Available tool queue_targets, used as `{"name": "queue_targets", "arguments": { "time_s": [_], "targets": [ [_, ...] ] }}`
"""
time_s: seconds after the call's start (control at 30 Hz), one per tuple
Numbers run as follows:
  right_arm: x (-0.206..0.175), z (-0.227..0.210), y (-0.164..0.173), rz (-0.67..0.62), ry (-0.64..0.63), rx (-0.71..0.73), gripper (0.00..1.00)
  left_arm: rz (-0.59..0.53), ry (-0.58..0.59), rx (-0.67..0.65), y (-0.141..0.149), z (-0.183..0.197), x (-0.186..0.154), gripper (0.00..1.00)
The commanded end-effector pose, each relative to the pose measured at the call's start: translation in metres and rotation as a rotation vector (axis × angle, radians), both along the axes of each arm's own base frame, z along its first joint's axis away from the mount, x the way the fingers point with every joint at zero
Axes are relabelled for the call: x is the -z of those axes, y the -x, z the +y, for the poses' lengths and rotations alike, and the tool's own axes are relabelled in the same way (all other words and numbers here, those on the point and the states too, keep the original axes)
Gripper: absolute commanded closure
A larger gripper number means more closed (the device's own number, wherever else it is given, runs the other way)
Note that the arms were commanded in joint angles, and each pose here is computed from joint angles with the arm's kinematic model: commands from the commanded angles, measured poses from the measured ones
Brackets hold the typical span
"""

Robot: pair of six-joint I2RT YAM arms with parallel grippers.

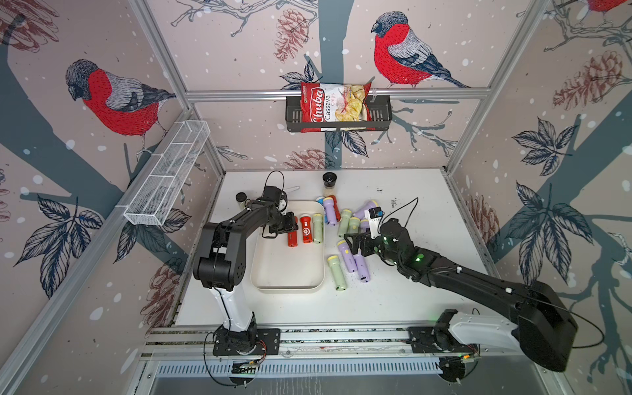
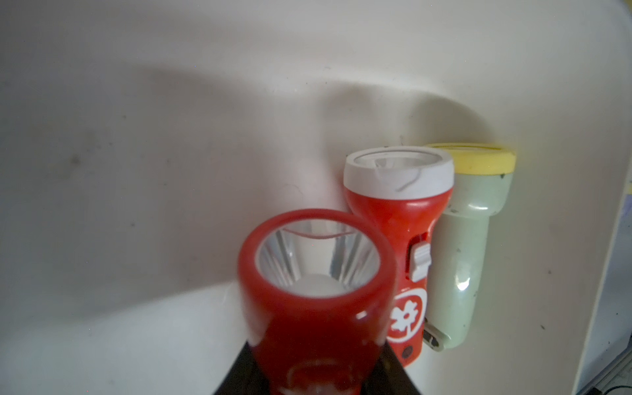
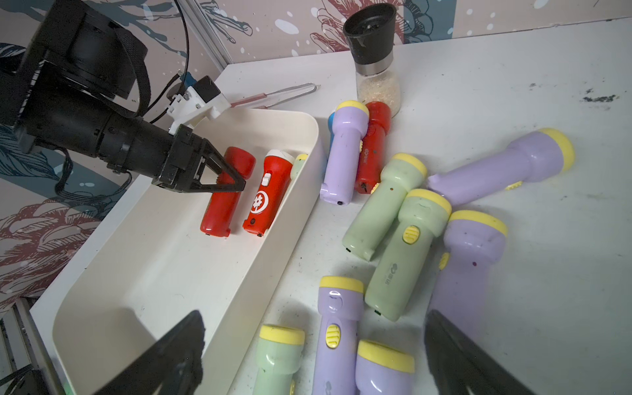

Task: Put the flashlights into the storage boxes
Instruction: Place the flashlight at the storage box.

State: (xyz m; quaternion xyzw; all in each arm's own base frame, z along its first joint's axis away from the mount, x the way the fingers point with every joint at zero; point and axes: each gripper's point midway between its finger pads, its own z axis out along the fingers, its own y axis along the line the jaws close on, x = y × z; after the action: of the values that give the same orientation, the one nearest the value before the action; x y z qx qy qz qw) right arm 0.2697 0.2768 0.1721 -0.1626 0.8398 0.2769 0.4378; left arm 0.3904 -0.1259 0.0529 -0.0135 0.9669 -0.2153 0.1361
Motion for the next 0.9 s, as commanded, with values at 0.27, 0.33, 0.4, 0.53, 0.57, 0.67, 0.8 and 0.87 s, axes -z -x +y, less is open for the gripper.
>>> {"name": "queue_targets", "arguments": {
  "time_s": [0.27, 0.33, 0.4, 0.53, 0.57, 0.67, 0.8, 0.87],
  "targets": [
    [-0.003, -0.002, -0.003, -0.016, 0.014, 0.013, 0.01, -0.029, 0.011, 0.034, -0.020, -0.015, 0.003, 0.66],
    [-0.003, -0.003, -0.004, -0.017, 0.014, 0.016, 0.01, -0.030, 0.018, 0.043, -0.021, -0.019, 0.002, 0.66],
    [-0.002, -0.003, -0.003, -0.015, 0.013, 0.016, 0.01, -0.026, 0.025, 0.056, -0.021, -0.024, 0.003, 0.66],
    [-0.001, -0.003, -0.004, -0.009, 0.010, 0.022, 0.01, -0.010, 0.024, 0.061, -0.017, -0.026, 0.008, 0.63],
    [-0.001, -0.003, -0.004, -0.009, 0.009, 0.022, 0.01, -0.009, 0.021, 0.057, -0.017, -0.025, 0.008, 0.61],
    [-0.001, -0.004, -0.004, -0.010, 0.010, 0.025, 0.01, -0.019, 0.004, 0.047, -0.014, -0.022, 0.004, 0.52],
    [-0.002, -0.004, -0.005, -0.014, 0.009, 0.025, 0.01, -0.044, -0.006, 0.034, -0.012, -0.017, -0.006, 0.41],
    [-0.002, -0.004, -0.005, -0.012, 0.007, 0.026, 0.01, -0.058, -0.002, 0.026, -0.013, -0.016, -0.012, 0.41]
  ]
}}
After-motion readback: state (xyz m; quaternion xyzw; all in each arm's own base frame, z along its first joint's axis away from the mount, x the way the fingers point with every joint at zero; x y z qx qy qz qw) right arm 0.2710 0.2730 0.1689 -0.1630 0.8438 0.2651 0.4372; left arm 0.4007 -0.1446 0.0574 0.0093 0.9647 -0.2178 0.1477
